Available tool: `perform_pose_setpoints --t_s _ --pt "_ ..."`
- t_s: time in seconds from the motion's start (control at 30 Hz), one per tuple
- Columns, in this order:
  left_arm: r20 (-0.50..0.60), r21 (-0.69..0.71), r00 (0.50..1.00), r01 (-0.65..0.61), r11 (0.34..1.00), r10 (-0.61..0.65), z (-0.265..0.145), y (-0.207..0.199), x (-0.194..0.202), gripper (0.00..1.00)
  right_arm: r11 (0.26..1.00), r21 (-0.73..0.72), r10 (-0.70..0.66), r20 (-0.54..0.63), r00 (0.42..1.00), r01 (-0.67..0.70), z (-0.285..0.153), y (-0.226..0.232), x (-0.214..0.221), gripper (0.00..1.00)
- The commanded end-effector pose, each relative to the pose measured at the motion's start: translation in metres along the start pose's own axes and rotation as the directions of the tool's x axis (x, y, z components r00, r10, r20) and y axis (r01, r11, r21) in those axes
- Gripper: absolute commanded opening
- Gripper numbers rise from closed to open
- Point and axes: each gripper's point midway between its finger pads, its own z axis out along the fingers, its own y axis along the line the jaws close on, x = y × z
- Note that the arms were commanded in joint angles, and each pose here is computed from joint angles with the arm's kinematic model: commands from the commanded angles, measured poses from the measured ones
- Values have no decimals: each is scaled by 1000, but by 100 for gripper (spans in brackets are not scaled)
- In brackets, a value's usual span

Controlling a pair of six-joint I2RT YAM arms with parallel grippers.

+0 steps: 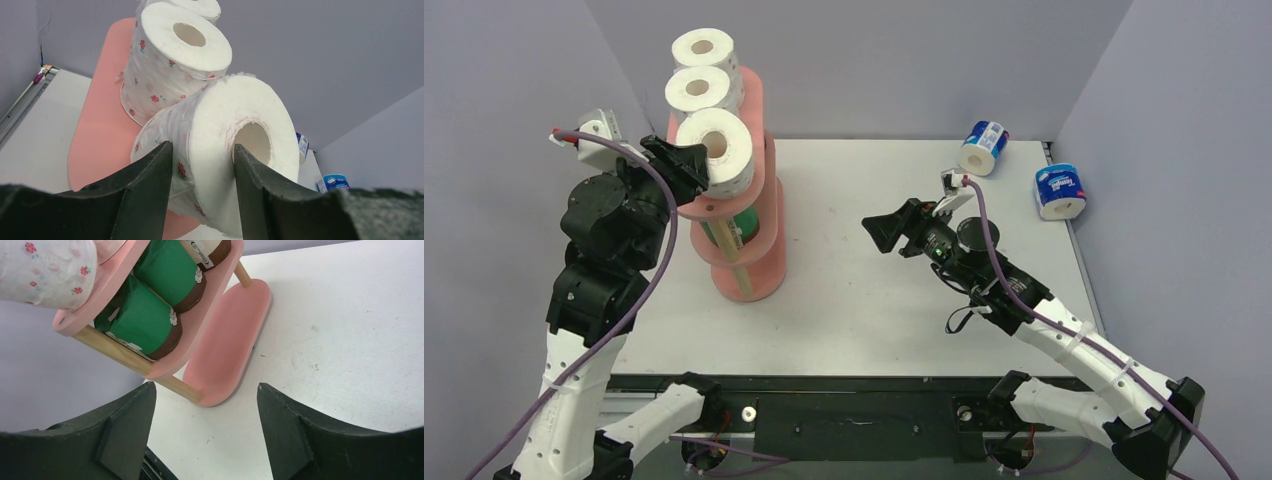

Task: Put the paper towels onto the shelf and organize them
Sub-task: Adjust the paper towel on the shelf.

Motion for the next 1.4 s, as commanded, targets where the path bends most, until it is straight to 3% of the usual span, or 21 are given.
perform_pose_setpoints --t_s 0.0,0.5,0.87,1.0,1.37 --pt "60 3 998 13 1000 -13 -11 -1 -21 41 1000 1 -12 45 999 12 -4 0 -11 69" --pt "66 -48 998 25 999 -22 -16 11 -20 38 1000 5 -4 39 999 3 -3 -3 -9 69" --pt "68 -82 998 23 996 -18 1 12 -15 60 1000 4 -7 52 999 7 -8 -4 -11 69" --pt "77 -90 997 21 996 -15 3 14 -15 63 1000 7 -8 56 998 8 -9 -5 -13 69" --pt "131 -64 991 15 998 -6 -14 10 -41 82 1000 18 -11 38 999 10 -11 -9 -9 69"
